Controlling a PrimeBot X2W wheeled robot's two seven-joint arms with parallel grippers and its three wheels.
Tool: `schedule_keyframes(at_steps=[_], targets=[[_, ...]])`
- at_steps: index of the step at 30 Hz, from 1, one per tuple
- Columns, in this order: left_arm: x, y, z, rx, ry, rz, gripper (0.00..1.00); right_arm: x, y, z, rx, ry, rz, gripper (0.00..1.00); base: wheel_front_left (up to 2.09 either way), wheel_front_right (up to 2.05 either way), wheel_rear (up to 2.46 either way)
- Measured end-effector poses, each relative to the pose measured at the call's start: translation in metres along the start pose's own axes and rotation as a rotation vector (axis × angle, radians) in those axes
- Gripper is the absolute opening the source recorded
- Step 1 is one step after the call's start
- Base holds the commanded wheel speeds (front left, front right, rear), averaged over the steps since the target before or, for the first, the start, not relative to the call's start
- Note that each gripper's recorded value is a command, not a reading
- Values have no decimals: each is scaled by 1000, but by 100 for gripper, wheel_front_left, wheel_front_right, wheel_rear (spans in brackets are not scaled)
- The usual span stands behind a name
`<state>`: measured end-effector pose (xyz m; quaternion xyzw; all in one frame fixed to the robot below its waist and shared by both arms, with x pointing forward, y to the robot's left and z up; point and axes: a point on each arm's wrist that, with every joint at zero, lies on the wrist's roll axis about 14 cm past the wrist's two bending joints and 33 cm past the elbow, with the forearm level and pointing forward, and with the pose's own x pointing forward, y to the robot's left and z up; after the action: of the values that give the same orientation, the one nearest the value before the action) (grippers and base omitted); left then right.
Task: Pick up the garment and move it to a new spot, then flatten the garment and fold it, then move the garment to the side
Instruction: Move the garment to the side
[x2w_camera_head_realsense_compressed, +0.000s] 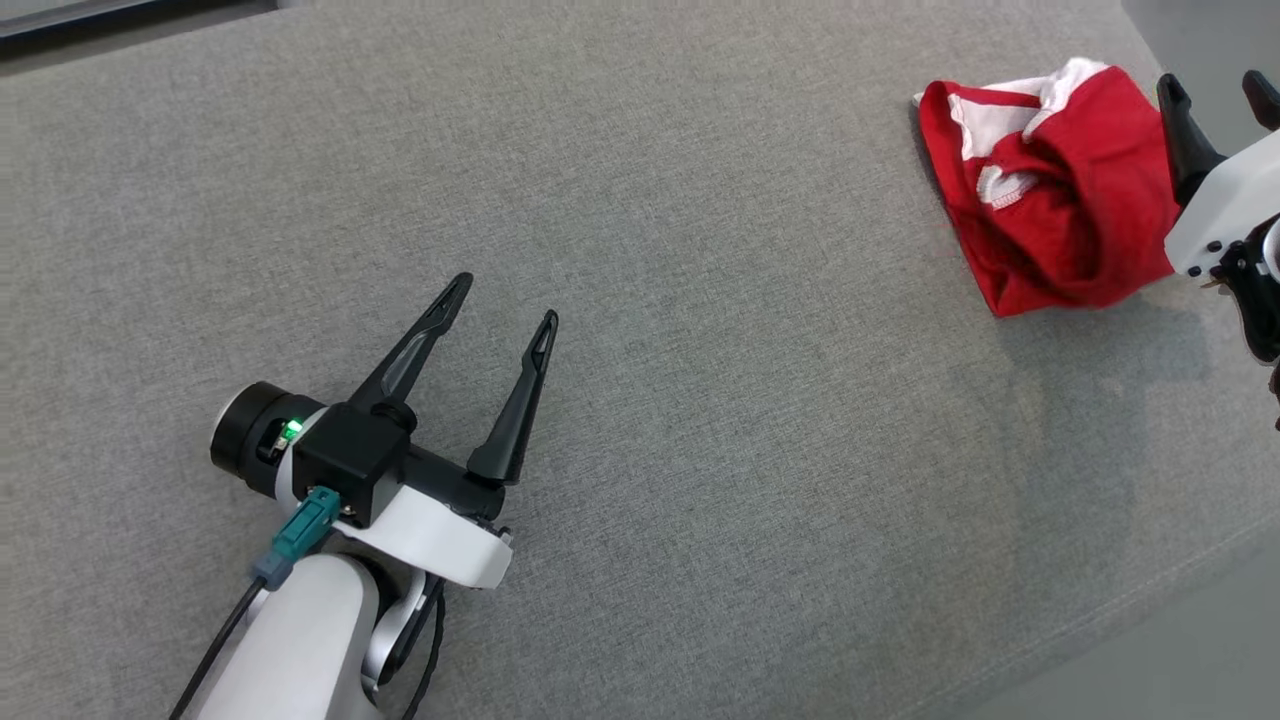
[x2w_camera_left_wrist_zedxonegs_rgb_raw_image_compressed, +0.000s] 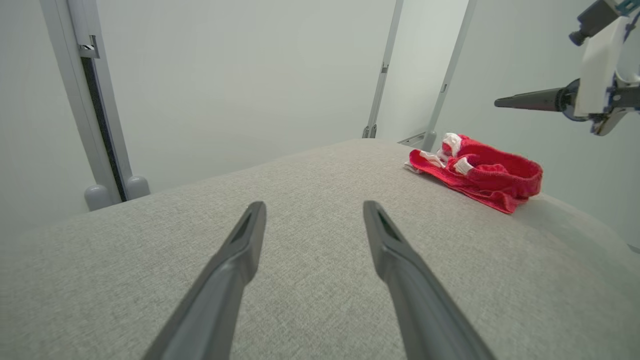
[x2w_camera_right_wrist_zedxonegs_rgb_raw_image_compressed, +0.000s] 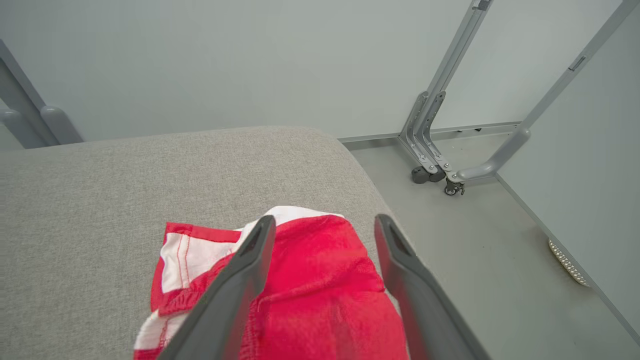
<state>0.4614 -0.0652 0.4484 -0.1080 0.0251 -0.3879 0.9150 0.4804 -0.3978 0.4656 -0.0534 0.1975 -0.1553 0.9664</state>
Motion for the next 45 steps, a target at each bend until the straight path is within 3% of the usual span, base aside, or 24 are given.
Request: schedule_keyframes(at_steps=[5, 10, 15, 21, 32, 45], targets=[[-7, 2, 16, 5, -42, 38, 100, -6, 2, 18, 7, -72, 4, 100, 0, 0, 0], [-27, 14, 35, 14, -83, 128, 100, -14, 28, 41, 45, -160, 73, 100, 0, 0, 0], [-63, 43, 60, 42, -130, 292, 100, -34, 57, 84, 117, -329, 175, 100, 0, 0, 0], [-123, 75, 94, 98, -196, 486, 100, -71, 88, 98, 168, -460, 289, 100, 0, 0, 0], [-215, 83, 116, 146, -249, 689, 100, -147, 138, 68, 282, -557, 422, 100, 0, 0, 0], [-250, 74, 91, 139, -192, 770, 100, -188, 169, 22, 327, -485, 530, 100, 0, 0, 0]])
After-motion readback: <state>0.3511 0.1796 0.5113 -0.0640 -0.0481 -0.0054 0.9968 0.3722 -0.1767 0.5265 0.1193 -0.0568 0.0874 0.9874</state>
